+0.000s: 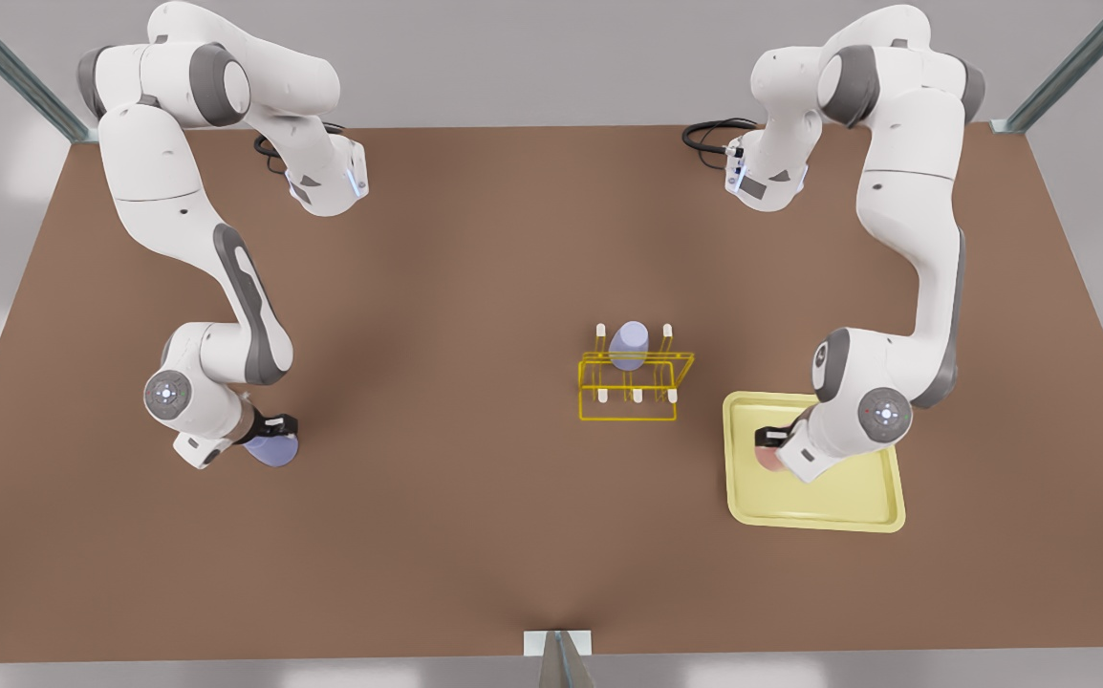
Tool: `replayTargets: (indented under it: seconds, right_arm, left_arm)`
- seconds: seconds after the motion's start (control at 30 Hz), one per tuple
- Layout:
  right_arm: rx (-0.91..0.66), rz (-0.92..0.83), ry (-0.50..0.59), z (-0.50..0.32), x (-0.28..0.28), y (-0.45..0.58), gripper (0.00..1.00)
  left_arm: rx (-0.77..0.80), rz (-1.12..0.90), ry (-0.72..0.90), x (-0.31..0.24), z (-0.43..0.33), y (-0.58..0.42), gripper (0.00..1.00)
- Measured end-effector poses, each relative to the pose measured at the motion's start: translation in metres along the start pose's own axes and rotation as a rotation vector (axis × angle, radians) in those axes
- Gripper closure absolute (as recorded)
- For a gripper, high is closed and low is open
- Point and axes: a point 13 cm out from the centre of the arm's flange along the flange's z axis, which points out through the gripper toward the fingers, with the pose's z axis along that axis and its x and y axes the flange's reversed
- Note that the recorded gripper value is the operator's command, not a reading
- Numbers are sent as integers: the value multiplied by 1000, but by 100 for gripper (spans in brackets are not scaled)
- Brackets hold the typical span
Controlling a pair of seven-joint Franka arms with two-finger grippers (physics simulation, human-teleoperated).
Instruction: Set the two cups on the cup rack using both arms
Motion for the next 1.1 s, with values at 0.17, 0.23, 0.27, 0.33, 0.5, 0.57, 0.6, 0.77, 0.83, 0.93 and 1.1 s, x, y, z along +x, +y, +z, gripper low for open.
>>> replayTargets:
  seconds: [0.17,0.23,0.27,0.33,0.5,0.57,0.6,0.77,0.83,0.93,1.1]
  right_arm:
    - [-11,8,-6,-1,-1,1,25]
    - [-13,6,-13,-4,-4,3,25]
    - [-12,4,-17,-7,-5,3,25]
    - [-9,3,-24,-11,-7,4,25]
    - [-6,-14,-62,-35,-18,15,25]
    - [-19,-29,-84,-49,-25,32,25]
    - [-28,-36,-95,-56,-28,41,25]
    - [-100,-78,-147,-89,-43,106,25]
    - [-147,-105,-163,-102,-46,146,25]
    - [-222,-144,-184,-119,-50,214,25]
    - [-348,-171,-228,-153,-70,315,25]
  left_arm:
    - [37,45,19,5,-40,-76,14]
    - [47,57,33,14,-53,-109,14]
    - [45,56,44,18,-60,-120,14]
    - [45,47,72,29,-68,-136,14]
    - [42,11,140,51,-67,-161,14]
    - [42,1,161,60,-67,-171,14]
    - [43,-3,167,63,-70,-177,14]
    - [37,-39,203,76,-62,-196,14]
    - [37,-63,212,75,-54,-197,14]
    - [40,-95,215,73,-45,-198,0]
    - [55,-162,182,56,-64,-182,0]
